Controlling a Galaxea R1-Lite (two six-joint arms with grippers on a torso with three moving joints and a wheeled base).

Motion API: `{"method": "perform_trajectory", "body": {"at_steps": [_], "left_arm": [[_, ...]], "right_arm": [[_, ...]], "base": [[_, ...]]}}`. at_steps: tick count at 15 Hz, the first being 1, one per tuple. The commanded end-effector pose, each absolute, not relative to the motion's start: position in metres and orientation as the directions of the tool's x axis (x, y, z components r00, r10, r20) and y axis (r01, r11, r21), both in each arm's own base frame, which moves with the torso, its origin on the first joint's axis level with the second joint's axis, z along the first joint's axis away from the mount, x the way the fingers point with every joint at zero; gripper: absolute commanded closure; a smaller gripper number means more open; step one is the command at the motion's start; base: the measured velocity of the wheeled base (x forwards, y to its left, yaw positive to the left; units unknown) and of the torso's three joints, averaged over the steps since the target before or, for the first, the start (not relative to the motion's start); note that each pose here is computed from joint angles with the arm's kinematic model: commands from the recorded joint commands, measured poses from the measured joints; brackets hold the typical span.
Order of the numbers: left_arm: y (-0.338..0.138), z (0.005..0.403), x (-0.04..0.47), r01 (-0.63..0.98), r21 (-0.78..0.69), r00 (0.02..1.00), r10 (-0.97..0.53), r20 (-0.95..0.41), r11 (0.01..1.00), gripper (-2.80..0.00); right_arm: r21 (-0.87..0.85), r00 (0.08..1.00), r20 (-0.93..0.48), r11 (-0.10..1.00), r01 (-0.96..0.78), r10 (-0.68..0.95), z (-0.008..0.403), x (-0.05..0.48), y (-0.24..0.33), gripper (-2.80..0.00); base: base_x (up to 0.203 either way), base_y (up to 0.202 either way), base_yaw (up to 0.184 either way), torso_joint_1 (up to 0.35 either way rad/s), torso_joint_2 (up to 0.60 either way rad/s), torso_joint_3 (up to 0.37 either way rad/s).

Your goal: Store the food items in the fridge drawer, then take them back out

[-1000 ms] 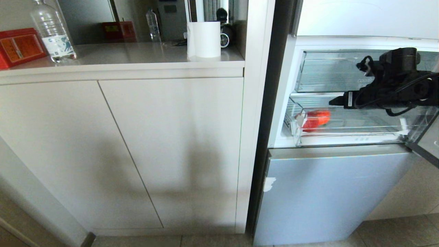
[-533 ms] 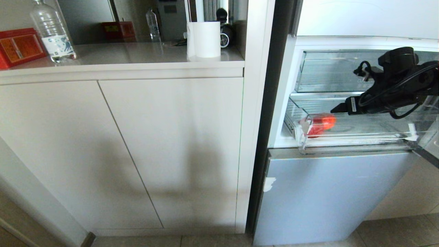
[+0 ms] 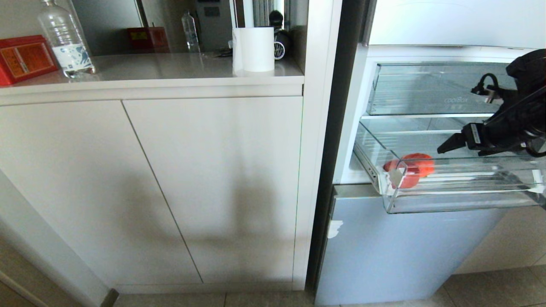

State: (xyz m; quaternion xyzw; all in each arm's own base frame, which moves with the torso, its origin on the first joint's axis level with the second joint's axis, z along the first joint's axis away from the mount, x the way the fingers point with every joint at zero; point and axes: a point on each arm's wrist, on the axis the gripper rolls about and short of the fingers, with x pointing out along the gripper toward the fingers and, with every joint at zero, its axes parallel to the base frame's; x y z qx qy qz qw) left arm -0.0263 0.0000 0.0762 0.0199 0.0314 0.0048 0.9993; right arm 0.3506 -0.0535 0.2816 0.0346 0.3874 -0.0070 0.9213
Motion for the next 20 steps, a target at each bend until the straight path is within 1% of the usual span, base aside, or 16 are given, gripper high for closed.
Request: {"method": "perform_trajectory", "body": {"at_steps": [1,5,8,11,14,18,20], "left_arm": [[0.0,0.076,-0.026,-0.01,0.04,0.998,0.012,-0.063,0.999,0.0],[0.0,0.076,-0.026,-0.009,0.04,0.998,0.011,-0.064,0.999,0.0],[0.0,0.076,-0.026,-0.01,0.04,0.998,0.012,-0.064,0.999,0.0],[0.0,0.076,-0.026,-0.01,0.04,0.998,0.012,-0.063,0.999,0.0],[0.0,0.076,-0.026,-0.009,0.04,0.998,0.011,-0.064,0.999,0.0],[0.0,0.076,-0.026,-0.01,0.04,0.998,0.012,-0.063,0.999,0.0],[0.0,0.076,-0.026,-0.01,0.04,0.998,0.012,-0.063,0.999,0.0]], "right_arm": [[0.056,0.699,-0.715,0.997,0.059,-0.001,0.293,0.327,-0.059,-2.8],[0.076,0.681,-0.733,0.995,0.067,0.01,0.288,0.315,-0.067,-2.8],[0.094,0.701,-0.713,0.994,0.054,0.029,0.287,0.323,-0.068,-2.8],[0.092,0.687,-0.726,0.994,0.057,0.028,0.276,0.332,-0.071,-2.8],[0.083,0.695,-0.719,0.994,0.064,0.016,0.284,0.314,-0.071,-2.8],[0.088,0.678,-0.735,0.993,0.076,0.014,0.283,0.291,-0.071,-2.8],[0.098,0.674,-0.738,0.993,0.072,0.024,0.281,0.287,-0.07,-2.8]], "base": [[0.0,0.0,0.0,0.0,0.0,0.0],[0.0,0.0,0.0,0.0,0.0,0.0],[0.0,0.0,0.0,0.0,0.0,0.0],[0.0,0.0,0.0,0.0,0.0,0.0],[0.0,0.0,0.0,0.0,0.0,0.0],[0.0,0.0,0.0,0.0,0.0,0.0],[0.0,0.0,0.0,0.0,0.0,0.0]]}}
